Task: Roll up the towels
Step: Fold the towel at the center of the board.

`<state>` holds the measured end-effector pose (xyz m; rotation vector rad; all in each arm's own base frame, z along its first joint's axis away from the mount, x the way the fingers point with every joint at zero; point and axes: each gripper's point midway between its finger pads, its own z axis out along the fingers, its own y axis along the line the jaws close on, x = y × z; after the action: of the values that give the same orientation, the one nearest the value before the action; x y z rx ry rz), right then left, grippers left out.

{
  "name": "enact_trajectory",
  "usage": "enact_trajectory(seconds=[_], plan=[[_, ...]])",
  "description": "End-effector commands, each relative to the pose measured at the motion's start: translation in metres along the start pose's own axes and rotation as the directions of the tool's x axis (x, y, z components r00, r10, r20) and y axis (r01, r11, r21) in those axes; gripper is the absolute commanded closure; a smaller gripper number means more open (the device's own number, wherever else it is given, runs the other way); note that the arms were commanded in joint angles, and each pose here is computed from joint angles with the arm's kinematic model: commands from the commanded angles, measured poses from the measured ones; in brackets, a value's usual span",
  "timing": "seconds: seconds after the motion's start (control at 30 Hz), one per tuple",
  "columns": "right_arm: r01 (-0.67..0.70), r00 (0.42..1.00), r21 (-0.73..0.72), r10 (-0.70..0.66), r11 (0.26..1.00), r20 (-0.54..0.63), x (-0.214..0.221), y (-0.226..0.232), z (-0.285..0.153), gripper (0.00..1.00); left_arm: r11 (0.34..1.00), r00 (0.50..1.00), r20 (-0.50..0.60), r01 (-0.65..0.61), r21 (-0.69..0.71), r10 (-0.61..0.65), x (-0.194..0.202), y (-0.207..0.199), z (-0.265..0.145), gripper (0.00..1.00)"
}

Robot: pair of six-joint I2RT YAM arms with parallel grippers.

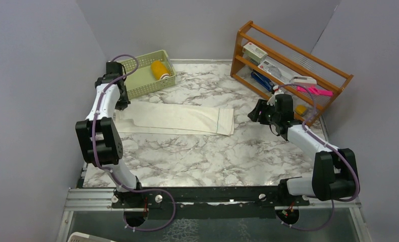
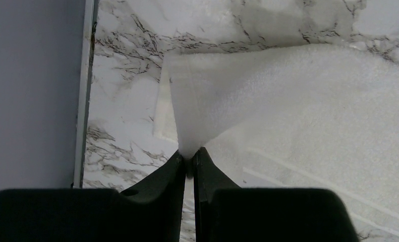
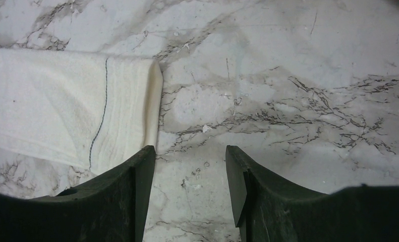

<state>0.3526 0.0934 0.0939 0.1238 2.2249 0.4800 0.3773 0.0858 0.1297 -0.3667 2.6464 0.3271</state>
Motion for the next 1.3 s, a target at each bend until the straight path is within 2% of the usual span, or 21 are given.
enact_trajectory(seconds=[0.0, 0.17, 0.37, 0.67, 0.93, 1.27], plan=[[0.027, 0.999, -0.064, -0.026, 0.998, 0.028, -0.014, 0.015, 0.001, 0.46, 0.997, 0.998, -0.023, 0.056, 0.049, -0.055, 0.003, 0.009, 0.018, 0.86], [0.028, 0.999, -0.068, -0.027, 0.997, 0.019, -0.010, 0.018, 0.004, 0.46, 0.994, 0.993, -0.067, 0.099, 0.055, -0.095, 0.012, 0.022, 0.031, 0.86], [0.131, 0.990, -0.075, -0.135, 0.989, -0.049, 0.010, 0.053, 0.023, 0.46, 0.987, 0.984, -0.104, 0.147, 0.056, -0.141, 0.017, 0.033, 0.044, 0.86], [0.065, 0.968, -0.177, -0.105, 0.982, -0.228, 0.055, 0.076, 0.029, 0.46, 0.974, 0.971, -0.165, 0.194, 0.119, -0.173, 0.034, 0.018, 0.057, 0.84], [0.007, 0.945, -0.283, -0.099, 0.959, -0.312, 0.087, 0.099, 0.019, 0.47, 0.970, 0.967, -0.178, 0.208, 0.126, -0.184, 0.039, 0.016, 0.062, 0.83], [0.012, 0.923, -0.211, -0.092, 0.977, -0.374, 0.104, 0.082, 0.027, 0.63, 0.968, 0.967, -0.176, 0.210, 0.136, -0.185, 0.038, 0.016, 0.061, 0.83]])
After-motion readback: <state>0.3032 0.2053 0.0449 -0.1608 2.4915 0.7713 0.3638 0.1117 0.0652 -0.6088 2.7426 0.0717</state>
